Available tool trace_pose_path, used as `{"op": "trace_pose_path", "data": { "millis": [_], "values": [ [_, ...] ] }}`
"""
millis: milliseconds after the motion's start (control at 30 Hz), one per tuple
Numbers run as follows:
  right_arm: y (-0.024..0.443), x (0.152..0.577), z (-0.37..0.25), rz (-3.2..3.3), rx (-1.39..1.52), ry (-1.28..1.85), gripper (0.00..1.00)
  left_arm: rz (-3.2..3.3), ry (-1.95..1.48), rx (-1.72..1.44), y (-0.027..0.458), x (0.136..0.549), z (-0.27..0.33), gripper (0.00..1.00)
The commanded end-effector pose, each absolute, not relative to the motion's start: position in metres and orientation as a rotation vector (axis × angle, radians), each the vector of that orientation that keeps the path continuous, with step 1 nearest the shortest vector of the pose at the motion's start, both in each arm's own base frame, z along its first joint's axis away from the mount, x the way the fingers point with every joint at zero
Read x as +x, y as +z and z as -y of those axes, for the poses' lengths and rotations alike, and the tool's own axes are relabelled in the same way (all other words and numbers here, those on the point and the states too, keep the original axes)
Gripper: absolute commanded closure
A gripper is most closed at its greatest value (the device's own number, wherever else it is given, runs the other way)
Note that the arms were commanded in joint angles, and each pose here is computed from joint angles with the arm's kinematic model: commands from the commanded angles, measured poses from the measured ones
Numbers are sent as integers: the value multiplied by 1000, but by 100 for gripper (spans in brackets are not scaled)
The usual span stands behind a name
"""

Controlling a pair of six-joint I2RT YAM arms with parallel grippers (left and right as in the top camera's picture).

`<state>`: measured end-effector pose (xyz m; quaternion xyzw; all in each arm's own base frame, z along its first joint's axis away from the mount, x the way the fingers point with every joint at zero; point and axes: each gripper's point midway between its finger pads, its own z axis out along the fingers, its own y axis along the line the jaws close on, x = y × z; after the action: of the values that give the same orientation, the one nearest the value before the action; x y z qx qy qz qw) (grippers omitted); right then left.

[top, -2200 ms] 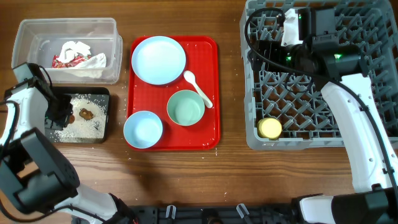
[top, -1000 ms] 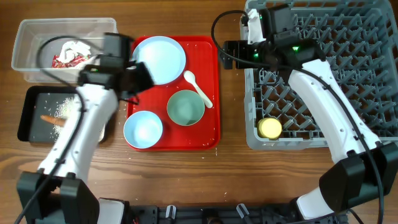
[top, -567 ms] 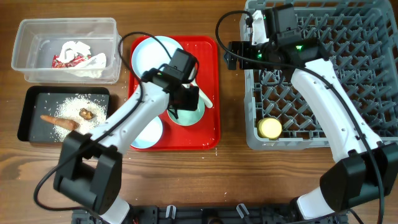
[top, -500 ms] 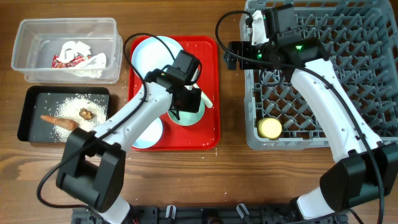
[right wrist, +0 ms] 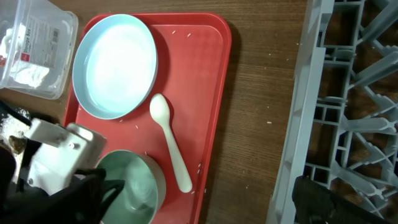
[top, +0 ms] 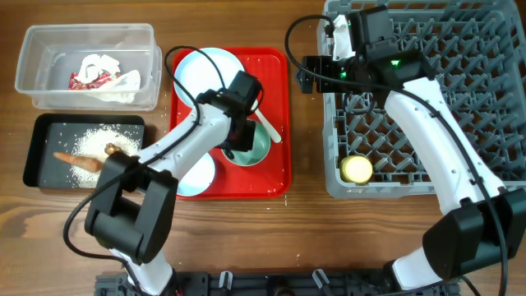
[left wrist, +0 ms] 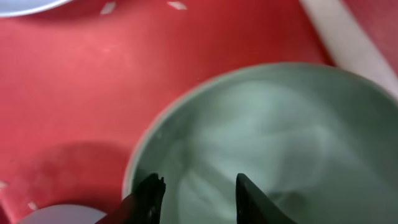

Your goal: Sort waste into correct bins and load items into the dishwasher rack

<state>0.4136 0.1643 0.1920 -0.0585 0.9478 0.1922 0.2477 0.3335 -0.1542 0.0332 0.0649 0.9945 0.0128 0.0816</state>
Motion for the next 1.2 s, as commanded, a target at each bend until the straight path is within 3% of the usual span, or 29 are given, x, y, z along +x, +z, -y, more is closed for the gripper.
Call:
{"op": "trace_pose_path", "data": {
  "millis": [0,333,600,867,1167],
  "values": [
    [196,415,-165,-2574,-148,521,0,-2968,136,-16,33,342,124,63],
    [196,414,-170,-2571,-162,525,1,-2977,143,-196,35,353,84,63],
    [199,416,-178,-2547,-186,534,0,-2941,-177,-14,85,366,137,60],
    [203,424,-190,-2500,-197,559,0,-2943,-237,-64,93,364,135,60],
    [138,408,-279,-2581,-418,649,6,-2813,-288,-128,140,372,108,56]
  ]
}}
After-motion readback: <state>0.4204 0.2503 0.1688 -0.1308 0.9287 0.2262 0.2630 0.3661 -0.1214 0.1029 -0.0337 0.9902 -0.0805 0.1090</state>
